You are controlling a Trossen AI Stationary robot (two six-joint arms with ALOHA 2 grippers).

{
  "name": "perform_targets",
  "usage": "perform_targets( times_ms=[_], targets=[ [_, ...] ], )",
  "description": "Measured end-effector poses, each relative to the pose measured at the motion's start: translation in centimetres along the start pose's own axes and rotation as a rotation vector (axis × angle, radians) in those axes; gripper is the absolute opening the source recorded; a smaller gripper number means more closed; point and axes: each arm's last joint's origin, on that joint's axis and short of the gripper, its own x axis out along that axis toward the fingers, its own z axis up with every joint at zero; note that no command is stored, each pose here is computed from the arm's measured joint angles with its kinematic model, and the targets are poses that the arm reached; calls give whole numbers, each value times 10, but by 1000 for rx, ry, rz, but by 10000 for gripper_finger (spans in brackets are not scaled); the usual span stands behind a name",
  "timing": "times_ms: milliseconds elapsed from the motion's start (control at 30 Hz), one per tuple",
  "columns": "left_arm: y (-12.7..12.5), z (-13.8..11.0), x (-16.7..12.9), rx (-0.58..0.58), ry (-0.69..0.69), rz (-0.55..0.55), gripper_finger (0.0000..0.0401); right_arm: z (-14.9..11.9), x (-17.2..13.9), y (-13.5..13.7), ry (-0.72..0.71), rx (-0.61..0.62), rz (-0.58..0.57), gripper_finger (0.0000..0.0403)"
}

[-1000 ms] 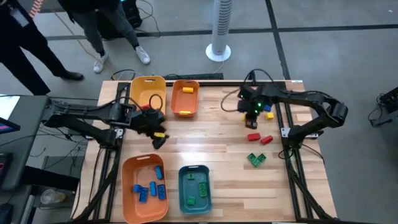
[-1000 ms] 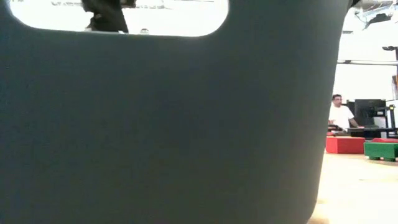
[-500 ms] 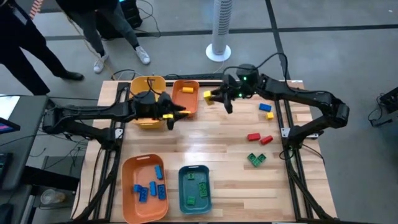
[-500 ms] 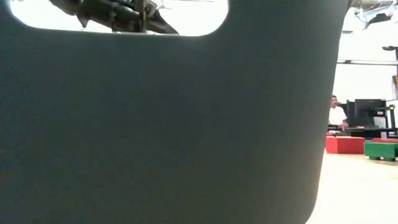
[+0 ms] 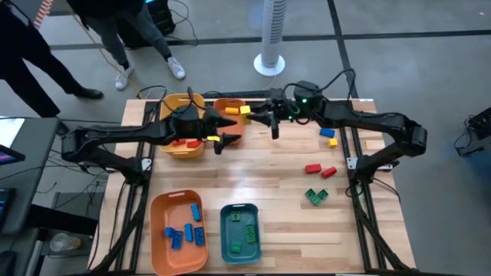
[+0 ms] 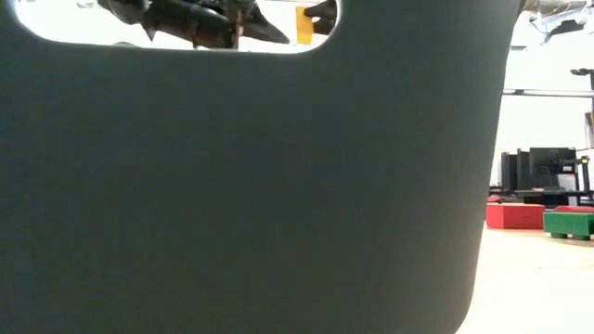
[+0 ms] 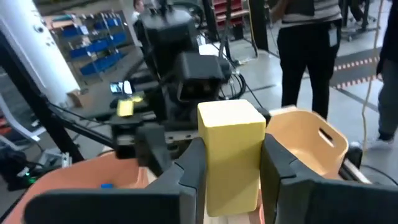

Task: Sort blocks
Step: Put the yellow wooden block into the small orange bin

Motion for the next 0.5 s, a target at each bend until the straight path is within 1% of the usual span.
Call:
perform_targets(
  times_ms=[133,200,400,500],
  targets=[
    [3,1,18,3,21,-1,323,-9,13,-1,1,22,13,91],
    [3,4,26,2,1,-7,319,-11,16,-2,3,30,15,91],
    [1,11,33,10,-28,-25,311,-13,17,1,11,31,23,91],
    [-1,18,34,36,-84,-37,303,-14,17,-1,22,36,15,91]
  ],
)
